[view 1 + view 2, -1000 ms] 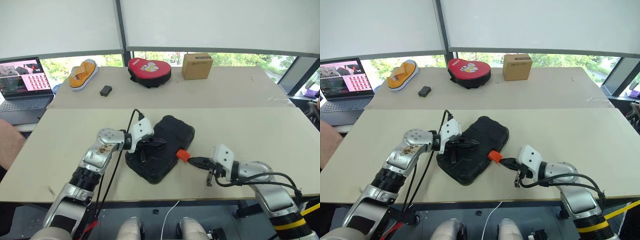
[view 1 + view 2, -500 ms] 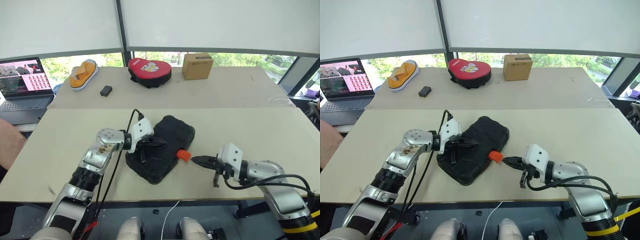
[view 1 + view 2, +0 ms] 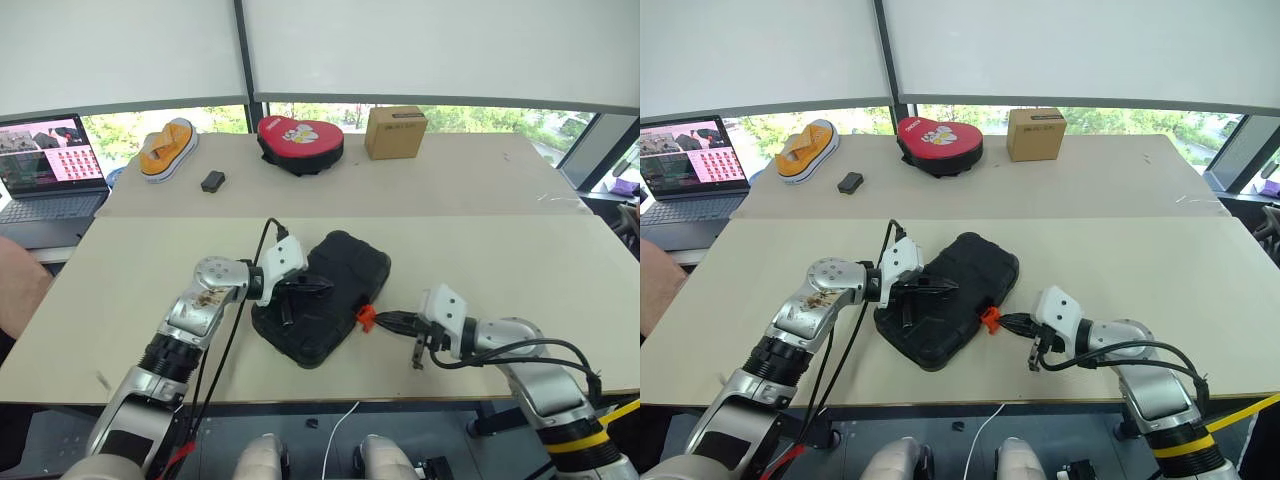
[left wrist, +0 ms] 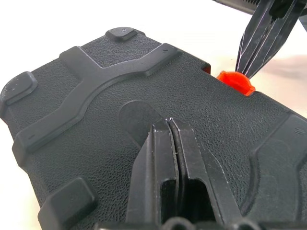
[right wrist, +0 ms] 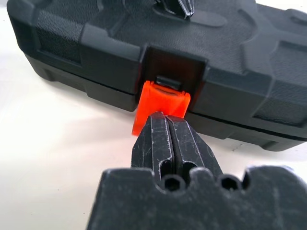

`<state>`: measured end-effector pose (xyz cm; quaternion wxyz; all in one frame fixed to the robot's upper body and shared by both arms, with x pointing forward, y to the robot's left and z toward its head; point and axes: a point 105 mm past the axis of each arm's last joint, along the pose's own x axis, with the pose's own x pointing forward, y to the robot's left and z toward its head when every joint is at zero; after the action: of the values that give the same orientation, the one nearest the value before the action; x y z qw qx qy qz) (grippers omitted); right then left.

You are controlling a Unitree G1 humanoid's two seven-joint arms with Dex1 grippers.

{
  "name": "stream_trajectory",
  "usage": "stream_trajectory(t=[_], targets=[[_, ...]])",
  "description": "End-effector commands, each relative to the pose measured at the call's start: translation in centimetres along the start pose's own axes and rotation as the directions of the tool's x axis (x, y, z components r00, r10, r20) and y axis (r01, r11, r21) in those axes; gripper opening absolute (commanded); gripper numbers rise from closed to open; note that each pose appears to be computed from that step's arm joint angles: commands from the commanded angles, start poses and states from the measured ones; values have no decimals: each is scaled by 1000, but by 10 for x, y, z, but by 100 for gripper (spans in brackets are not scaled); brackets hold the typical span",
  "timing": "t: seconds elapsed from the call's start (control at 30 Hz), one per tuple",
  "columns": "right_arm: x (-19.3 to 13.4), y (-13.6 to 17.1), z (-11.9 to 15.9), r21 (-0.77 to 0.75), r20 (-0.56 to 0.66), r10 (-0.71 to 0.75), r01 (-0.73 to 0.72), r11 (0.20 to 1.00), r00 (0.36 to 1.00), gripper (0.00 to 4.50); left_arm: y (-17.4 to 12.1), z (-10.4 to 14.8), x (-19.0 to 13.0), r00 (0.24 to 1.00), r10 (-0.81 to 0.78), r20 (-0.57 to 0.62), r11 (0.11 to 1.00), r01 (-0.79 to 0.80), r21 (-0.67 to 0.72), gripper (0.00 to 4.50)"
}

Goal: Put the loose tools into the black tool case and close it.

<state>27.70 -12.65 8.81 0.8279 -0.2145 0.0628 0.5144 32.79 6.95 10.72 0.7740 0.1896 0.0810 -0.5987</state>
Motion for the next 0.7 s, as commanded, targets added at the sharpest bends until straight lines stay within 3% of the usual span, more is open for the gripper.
stream_trajectory(t=[0.03, 0.7], targets=[[7, -5, 15, -57, 62, -12, 16, 998, 998, 0, -16, -60, -1, 983, -42, -177, 986, 13, -164, 10], [10, -12, 36, -17, 241, -104, 112, 994, 965, 0, -17, -61, -1, 983, -48, -177, 985, 17, -171, 10]])
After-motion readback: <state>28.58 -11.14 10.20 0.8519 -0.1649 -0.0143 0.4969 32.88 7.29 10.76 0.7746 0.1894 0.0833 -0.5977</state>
